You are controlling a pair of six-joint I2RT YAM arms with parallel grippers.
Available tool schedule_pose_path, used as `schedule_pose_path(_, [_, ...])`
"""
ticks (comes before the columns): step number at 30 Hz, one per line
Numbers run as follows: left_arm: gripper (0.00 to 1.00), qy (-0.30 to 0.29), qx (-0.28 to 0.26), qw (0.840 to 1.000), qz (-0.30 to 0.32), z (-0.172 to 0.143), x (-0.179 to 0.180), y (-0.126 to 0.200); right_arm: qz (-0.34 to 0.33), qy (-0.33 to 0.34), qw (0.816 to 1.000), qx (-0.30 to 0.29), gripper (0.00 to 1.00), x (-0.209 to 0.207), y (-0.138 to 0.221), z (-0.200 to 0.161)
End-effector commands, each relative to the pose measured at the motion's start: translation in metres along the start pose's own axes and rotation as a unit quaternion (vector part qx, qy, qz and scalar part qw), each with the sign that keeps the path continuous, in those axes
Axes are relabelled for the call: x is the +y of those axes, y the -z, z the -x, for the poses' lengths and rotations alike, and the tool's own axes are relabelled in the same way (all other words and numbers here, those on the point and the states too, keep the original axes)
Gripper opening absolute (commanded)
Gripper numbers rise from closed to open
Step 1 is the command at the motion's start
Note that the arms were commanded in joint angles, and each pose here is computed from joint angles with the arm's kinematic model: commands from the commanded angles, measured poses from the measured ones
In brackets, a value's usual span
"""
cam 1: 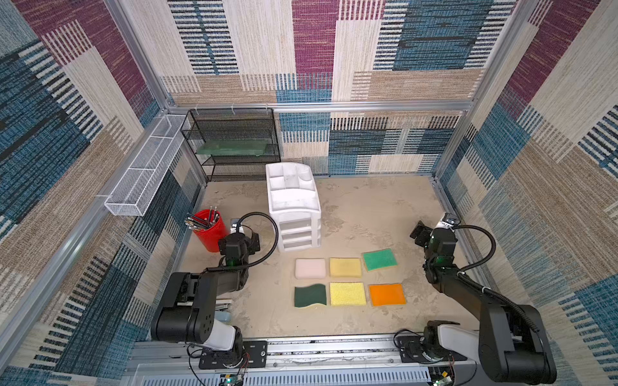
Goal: Take the sponge out of the drawer
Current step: Reset both arms
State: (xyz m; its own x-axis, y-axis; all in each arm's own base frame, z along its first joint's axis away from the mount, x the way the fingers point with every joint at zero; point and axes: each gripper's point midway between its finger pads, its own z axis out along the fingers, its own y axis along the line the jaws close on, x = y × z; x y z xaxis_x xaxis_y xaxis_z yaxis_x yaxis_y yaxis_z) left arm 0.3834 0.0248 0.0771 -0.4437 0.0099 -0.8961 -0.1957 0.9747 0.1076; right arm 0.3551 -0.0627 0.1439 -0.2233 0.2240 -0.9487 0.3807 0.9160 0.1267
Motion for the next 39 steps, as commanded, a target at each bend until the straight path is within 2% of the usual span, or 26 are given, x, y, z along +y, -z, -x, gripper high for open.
schedule_pose_path(1, [1.00,-0.002,-0.039,0.999,-0.033,0.021,-0.009,-0.002,0.032,0.027,0.996,-0.082,0.95,0.017,0.007,0.030])
schedule_pose_path(6, [1.00,0.019,-0.010,0.998,-0.052,0.018,-0.005,-0.008,0.054,0.053,0.993,-0.090,0.95,0.028,0.008,0.014])
schedule_pose_path(12, [1.00,0.021,-0.009,0.998,-0.055,0.018,-0.005,-0.009,0.082,0.067,0.988,-0.108,0.95,0.045,0.013,0.013])
schedule_pose_path(14, [1.00,0.021,-0.010,0.998,-0.056,0.018,-0.005,-0.009,0.100,0.075,0.985,-0.120,0.95,0.048,0.012,0.002])
schedule_pose_path(16, [1.00,0.022,-0.011,0.998,-0.055,0.019,-0.004,-0.009,0.102,0.072,0.988,-0.090,0.95,0.049,0.000,-0.005])
schedule_pose_path(23, [1.00,0.022,-0.011,0.998,-0.056,0.019,-0.004,-0.009,0.127,0.066,0.988,-0.056,0.95,0.051,-0.018,-0.010])
schedule_pose_path(39, [1.00,0.021,-0.011,0.998,-0.055,0.019,-0.005,-0.008,0.125,0.065,0.988,-0.060,0.95,0.050,-0.017,-0.009])
